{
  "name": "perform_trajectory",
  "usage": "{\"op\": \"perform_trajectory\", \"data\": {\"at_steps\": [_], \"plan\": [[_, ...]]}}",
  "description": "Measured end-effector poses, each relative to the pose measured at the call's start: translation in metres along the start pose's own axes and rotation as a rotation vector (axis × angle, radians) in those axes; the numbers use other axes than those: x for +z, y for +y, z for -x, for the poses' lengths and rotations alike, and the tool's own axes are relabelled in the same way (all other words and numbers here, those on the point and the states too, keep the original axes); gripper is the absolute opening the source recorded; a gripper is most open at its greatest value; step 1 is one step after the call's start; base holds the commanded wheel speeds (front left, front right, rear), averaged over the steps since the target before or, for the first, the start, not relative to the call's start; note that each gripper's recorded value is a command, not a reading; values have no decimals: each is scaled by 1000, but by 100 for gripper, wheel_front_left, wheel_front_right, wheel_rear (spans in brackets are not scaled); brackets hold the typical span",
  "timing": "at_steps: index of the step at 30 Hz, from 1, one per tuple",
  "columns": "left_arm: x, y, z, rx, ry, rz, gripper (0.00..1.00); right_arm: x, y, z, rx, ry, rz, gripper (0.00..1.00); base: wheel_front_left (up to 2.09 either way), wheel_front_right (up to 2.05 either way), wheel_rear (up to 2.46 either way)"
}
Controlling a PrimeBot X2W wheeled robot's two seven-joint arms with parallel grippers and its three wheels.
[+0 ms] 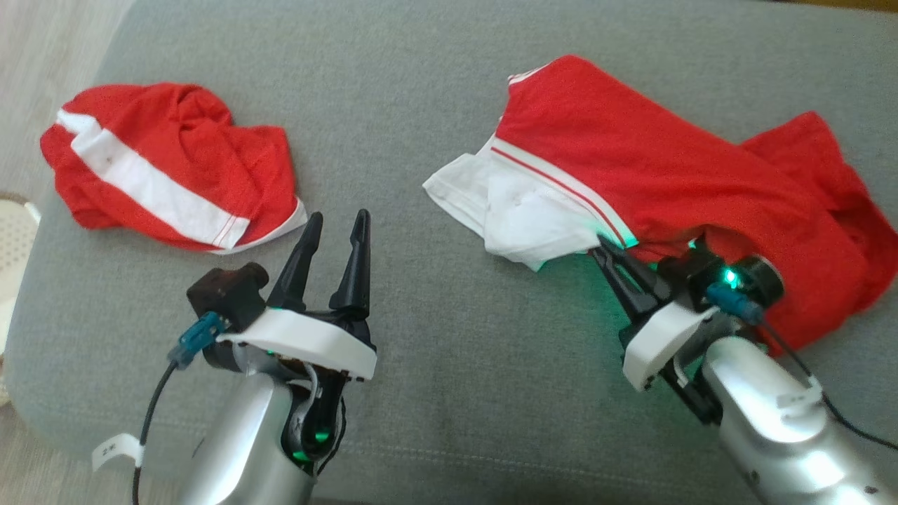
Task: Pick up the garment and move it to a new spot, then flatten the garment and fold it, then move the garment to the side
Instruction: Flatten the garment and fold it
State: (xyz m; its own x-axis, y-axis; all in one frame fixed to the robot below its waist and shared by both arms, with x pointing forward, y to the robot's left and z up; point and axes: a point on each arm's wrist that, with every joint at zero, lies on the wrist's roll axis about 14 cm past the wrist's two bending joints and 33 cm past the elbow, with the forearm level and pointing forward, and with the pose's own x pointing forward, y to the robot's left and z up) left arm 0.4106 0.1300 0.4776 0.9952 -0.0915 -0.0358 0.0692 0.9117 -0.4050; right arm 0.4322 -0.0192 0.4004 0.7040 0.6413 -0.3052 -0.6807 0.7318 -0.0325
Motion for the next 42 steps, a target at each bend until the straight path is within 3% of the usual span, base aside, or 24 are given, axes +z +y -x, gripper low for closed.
{"op": "perform_trajectory", "data": {"at_steps": [7,11,22,25,26,27,34,37,42], "plan": [[5,-11,0,-30,-15,11,100,70,-27,11,-63,-181,28,0,0,0,0],[4,-12,-1,-34,-12,13,100,97,-50,12,-97,-209,74,0,0,0,0],[-14,-13,-22,-49,37,33,100,236,-210,-2,-366,-282,428,0,0,0,0],[-15,-6,-27,-29,39,37,100,259,-236,-17,-414,-307,440,0,0,0,0],[-17,-3,-28,-21,46,39,100,261,-240,-25,-416,-310,442,83,0,0,0],[-20,1,-28,-10,55,38,100,261,-244,-34,-415,-305,439,100,0,0,0],[-33,19,-27,48,92,34,100,186,-255,-87,-387,-88,365,100,0,0,0],[-31,14,-29,34,84,36,100,181,-242,-91,-354,-95,340,100,0,0,0],[-20,3,-31,3,54,30,100,182,-238,-66,-362,-159,298,100,0,0,0]]}}
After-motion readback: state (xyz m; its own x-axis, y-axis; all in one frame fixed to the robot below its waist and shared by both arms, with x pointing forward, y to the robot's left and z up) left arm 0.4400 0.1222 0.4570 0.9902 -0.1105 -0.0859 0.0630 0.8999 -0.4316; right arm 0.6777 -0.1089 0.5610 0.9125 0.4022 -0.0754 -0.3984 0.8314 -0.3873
